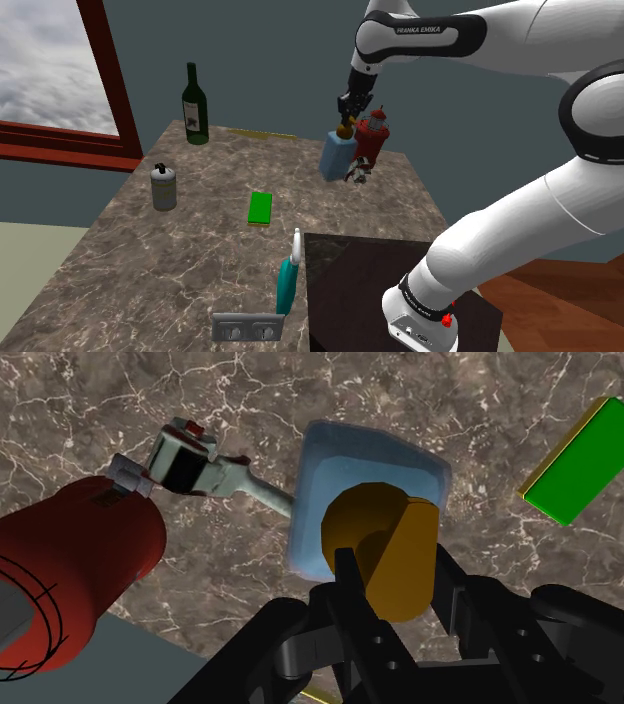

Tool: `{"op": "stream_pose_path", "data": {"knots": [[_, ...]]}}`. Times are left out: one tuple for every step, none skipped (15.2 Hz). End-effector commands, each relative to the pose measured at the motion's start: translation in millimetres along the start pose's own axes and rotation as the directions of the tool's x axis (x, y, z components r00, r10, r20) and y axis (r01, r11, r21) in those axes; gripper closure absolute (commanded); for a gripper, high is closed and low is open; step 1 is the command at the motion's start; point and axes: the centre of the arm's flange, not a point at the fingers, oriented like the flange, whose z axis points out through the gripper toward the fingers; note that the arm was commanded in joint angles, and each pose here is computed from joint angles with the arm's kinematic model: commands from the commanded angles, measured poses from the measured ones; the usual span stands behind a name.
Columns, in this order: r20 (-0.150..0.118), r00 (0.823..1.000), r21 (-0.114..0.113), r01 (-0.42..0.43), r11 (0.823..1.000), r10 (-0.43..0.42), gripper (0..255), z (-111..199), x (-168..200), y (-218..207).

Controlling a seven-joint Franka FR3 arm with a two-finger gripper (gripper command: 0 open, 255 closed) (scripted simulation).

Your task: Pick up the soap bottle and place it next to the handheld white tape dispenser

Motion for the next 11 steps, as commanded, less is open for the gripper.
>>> {"op": "stream_pose_path", "data": {"knots": [[-0.001,1.000,0.000,0.000,1.000,0.000,255,10.4,-0.6,-0.8],[-0.001,1.000,0.000,0.000,1.000,0.000,255,15.7,-0.7,-1.1],[-0.001,1.000,0.000,0.000,1.000,0.000,255,20.9,-0.9,-1.3],[-0.001,1.000,0.000,0.000,1.000,0.000,255,26.2,-1.0,-1.5],[-0.001,1.000,0.000,0.000,1.000,0.000,255,31.5,-1.2,-1.8],[-0.001,1.000,0.000,0.000,1.000,0.000,255,36.7,-1.3,-2.0],[-0.001,1.000,0.000,0.000,1.000,0.000,255,42.0,-1.5,-2.2],[-0.001,1.000,0.000,0.000,1.000,0.000,255,47.3,-1.6,-2.5],[-0.001,1.000,0.000,0.000,1.000,0.000,255,52.6,-1.8,-2.7],[-0.001,1.000,0.000,0.000,1.000,0.000,255,57.8,-1.9,-3.0],[-0.001,1.000,0.000,0.000,1.000,0.000,255,63.1,-2.1,-3.2]]}}
